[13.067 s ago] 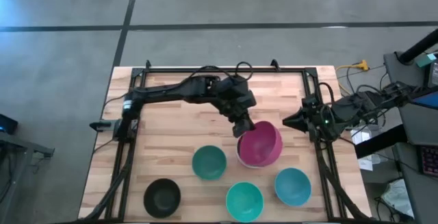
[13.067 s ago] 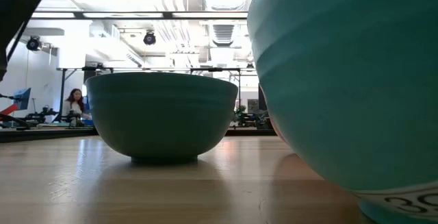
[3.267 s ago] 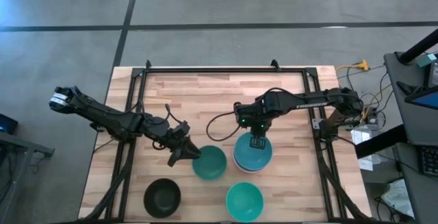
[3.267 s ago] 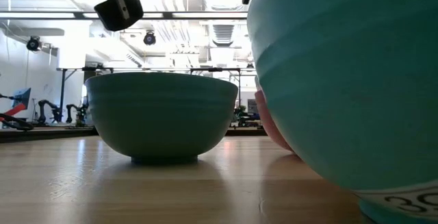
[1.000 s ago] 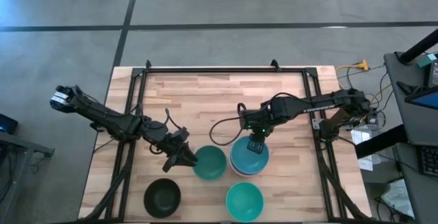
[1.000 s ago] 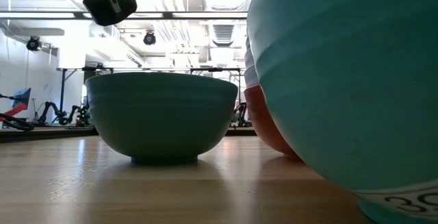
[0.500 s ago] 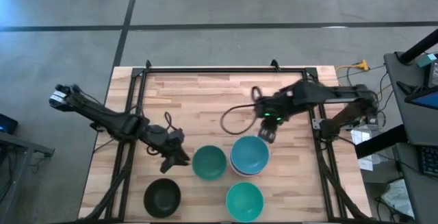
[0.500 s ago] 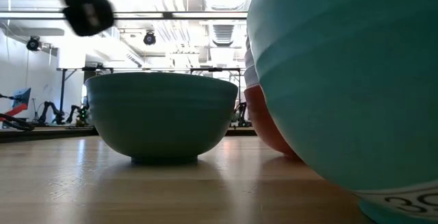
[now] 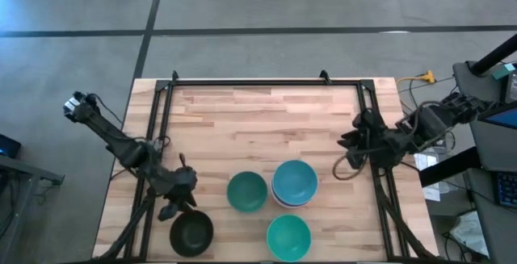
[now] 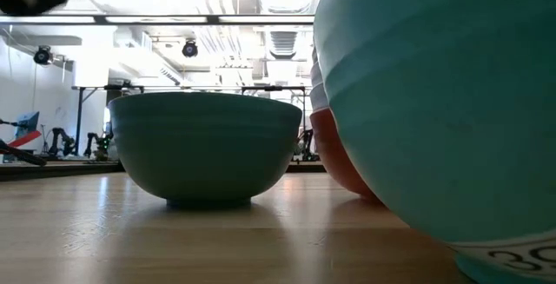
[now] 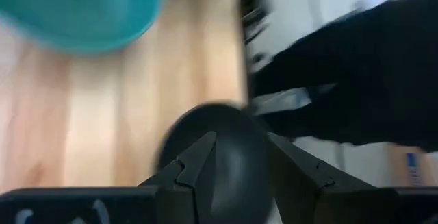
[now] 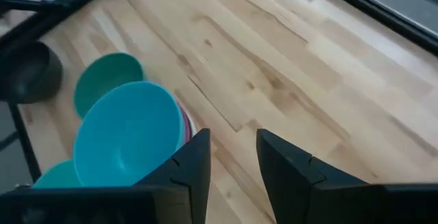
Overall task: Nest bowls inside each other
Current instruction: Stack the black bowl on top of the blue bowl
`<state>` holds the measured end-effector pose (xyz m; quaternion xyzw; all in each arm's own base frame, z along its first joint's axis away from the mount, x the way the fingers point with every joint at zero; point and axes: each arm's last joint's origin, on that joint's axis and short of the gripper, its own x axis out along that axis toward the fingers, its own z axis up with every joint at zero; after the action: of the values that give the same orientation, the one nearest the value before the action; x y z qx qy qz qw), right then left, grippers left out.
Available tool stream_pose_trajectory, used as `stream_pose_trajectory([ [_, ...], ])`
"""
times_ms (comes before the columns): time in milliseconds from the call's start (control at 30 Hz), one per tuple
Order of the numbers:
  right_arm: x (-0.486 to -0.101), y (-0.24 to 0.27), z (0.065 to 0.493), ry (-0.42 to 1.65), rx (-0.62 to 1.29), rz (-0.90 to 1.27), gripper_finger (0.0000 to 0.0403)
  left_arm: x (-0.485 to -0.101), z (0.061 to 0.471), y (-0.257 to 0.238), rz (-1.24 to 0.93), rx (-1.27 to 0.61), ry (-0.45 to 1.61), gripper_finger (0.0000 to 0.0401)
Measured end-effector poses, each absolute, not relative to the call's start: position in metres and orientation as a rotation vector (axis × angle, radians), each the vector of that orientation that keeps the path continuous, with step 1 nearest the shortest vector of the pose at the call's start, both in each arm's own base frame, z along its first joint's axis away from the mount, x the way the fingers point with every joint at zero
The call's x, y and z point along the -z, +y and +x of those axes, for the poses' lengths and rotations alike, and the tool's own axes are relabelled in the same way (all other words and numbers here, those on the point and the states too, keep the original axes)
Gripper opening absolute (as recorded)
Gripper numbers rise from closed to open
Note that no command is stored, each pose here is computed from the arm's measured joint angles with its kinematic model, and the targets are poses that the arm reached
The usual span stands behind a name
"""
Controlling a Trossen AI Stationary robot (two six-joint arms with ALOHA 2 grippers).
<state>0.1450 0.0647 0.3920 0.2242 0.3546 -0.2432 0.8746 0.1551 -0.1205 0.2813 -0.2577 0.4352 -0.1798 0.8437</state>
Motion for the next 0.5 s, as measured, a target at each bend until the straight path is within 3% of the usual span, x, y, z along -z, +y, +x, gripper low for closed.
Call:
stream_pose_trajectory([
  [233,-0.354,0.071,0.135,0.773,0.506,0.457,0.0105,-0.245,0.167,-0.134,-0.509,0.224,1.095,0.0108],
  [500,-0.327,0.074,0.140,0.784,0.513,0.446,0.0106,-0.220,0.183,-0.152,-0.504,0.259,1.284,0.0108],
])
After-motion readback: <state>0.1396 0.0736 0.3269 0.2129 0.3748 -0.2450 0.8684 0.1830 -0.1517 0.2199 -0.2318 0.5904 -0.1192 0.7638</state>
